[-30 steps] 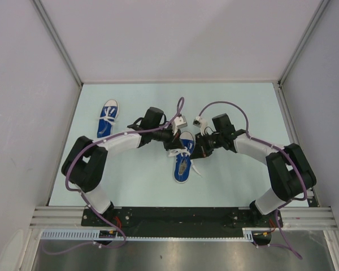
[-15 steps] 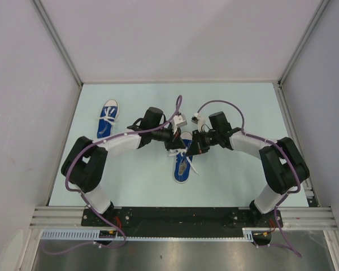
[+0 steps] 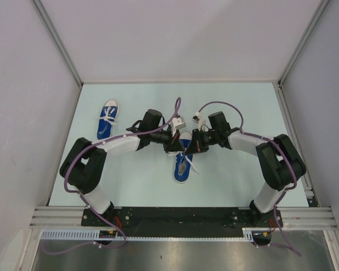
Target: Tie the shoes
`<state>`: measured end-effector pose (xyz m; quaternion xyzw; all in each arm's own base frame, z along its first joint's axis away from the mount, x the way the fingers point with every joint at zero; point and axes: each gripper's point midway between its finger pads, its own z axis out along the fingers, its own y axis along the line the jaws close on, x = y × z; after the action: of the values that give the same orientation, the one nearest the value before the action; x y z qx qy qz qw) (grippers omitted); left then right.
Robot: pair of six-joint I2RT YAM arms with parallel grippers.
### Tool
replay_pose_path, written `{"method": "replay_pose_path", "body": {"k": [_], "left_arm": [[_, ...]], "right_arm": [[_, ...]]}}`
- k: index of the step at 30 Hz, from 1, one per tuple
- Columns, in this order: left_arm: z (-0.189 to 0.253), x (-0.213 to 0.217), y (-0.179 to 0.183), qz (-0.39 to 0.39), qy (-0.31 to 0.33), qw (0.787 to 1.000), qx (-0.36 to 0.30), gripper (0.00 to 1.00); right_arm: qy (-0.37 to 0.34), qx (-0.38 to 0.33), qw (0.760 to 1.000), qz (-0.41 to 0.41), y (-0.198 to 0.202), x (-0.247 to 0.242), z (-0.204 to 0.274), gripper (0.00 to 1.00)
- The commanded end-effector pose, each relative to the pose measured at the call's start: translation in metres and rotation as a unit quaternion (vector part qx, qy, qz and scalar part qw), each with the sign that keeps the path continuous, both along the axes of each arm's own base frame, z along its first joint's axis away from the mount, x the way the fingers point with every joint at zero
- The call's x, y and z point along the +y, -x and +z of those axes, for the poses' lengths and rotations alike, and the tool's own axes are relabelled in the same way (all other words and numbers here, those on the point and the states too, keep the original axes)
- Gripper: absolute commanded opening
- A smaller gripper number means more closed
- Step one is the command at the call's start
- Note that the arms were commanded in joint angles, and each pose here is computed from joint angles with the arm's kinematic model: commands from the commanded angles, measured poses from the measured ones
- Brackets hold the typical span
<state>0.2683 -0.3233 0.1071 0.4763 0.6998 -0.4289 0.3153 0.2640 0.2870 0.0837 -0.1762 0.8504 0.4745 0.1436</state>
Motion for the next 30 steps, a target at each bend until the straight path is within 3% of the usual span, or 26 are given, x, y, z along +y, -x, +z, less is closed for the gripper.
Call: {"method": "replay_pose_path", "body": {"k": [1, 24, 27, 30], "left_arm": [[0.023, -0.002, 0.005, -0.014, 0.029, 0.999, -0.017, 0.00], [0.022, 0.000, 0.003, -0.018, 0.026, 1.000, 0.001, 0.02], [0.025, 0.006, -0.002, -0.010, 0.025, 1.000, 0.000, 0.10], [0.033, 0.016, -0.012, 0.003, 0.030, 1.000, -0.006, 0.29]], "right_arm": [[-0.042, -0.033, 0.998, -0.015, -0.025, 0.007, 0.027, 0.00], [-0.035, -0.031, 0.999, -0.010, -0.023, 0.013, 0.018, 0.00], [-0.028, -0.032, 0.999, -0.012, -0.023, 0.010, 0.016, 0.00], [-0.022, -0.029, 0.999, -0.011, -0.022, 0.007, 0.013, 0.00]]}}
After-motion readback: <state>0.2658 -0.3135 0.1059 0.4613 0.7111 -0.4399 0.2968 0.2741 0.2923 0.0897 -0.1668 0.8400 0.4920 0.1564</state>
